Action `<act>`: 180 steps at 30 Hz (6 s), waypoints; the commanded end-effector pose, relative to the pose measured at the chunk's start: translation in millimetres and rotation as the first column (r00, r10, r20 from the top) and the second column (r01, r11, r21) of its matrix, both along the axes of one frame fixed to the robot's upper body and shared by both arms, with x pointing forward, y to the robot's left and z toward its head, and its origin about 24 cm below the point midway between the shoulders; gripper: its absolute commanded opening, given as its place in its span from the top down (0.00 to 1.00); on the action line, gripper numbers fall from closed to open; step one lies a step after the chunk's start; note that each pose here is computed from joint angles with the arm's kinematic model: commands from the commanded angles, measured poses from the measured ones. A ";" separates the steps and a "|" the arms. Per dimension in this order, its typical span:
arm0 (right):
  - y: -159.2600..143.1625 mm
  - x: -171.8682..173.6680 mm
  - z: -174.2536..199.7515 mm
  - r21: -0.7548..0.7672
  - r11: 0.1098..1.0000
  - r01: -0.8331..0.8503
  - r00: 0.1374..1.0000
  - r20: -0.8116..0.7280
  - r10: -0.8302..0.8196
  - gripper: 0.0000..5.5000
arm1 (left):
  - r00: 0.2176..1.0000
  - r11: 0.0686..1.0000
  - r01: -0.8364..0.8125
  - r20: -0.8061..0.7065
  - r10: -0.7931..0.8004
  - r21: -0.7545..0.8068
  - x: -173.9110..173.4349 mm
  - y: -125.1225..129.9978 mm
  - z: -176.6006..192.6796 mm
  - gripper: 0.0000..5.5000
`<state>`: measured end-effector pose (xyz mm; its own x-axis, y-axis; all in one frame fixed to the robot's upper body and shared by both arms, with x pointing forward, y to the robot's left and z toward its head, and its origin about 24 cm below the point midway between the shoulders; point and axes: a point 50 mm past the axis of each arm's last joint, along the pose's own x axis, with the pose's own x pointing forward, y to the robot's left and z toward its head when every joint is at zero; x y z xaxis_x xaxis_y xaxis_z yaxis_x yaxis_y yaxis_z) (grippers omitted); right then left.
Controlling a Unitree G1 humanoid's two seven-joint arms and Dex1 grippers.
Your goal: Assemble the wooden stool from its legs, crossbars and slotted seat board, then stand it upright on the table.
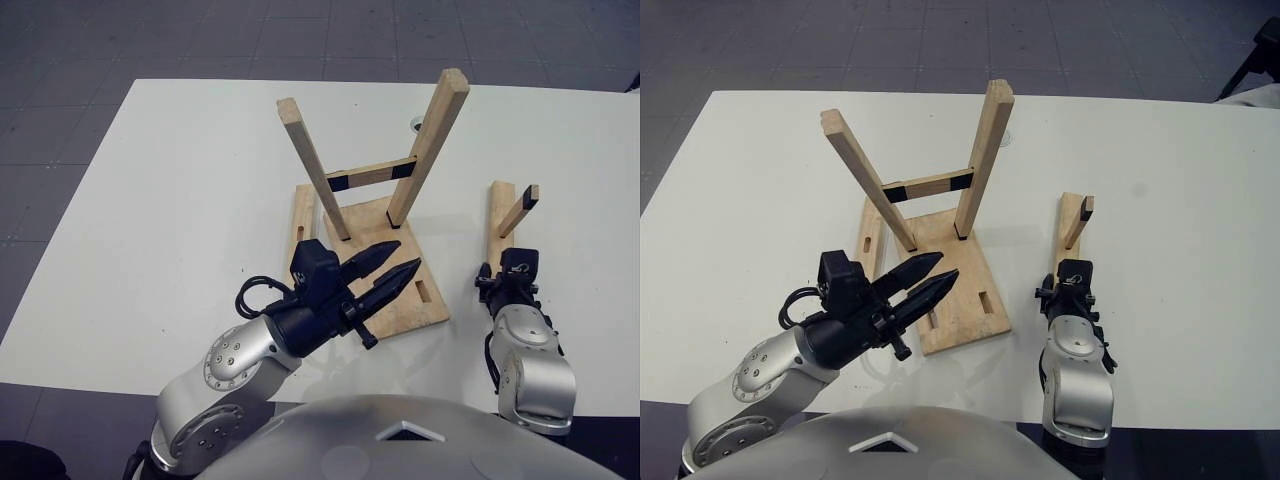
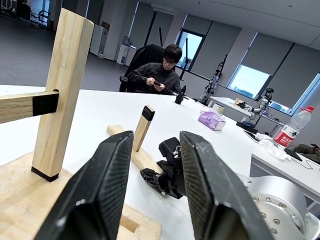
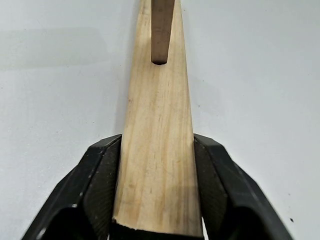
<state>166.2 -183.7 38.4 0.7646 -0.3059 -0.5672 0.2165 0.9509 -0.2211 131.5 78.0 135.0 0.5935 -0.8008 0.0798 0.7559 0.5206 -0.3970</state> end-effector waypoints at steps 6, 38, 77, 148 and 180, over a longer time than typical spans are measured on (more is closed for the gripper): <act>-38.1 28.5 45.5 -0.121 0.992 -0.028 0.971 0.232 0.056 0.63 | 1.000 0.999 -0.011 -0.010 0.012 0.048 4.3 2.9 -7.4 0.69; 33.6 -35.9 103.0 0.206 -0.195 -0.959 0.064 0.827 0.559 0.63 | 0.926 0.903 0.374 0.127 -0.354 -0.210 28.5 20.0 17.3 0.24; 57.1 -37.9 66.7 0.328 -0.246 -0.912 0.088 0.743 0.663 0.63 | 0.767 0.783 0.622 0.188 -0.614 0.020 15.9 16.7 18.3 0.30; -4.9 8.0 65.8 0.171 0.228 -0.958 0.285 0.574 0.767 0.06 | 0.923 0.962 0.260 0.270 -0.272 0.082 40.4 49.2 -47.3 0.63; -3.5 2.5 68.4 0.158 0.246 -0.956 0.291 0.579 0.761 0.06 | 0.901 0.913 0.311 0.226 -0.371 0.264 40.9 43.4 -86.6 0.63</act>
<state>170.4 -186.8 103.1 0.5273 0.8474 -0.0629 -0.8393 0.5309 0.1172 174.6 116.8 64.1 0.2837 -0.9507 0.1252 0.9579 0.2748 -0.0835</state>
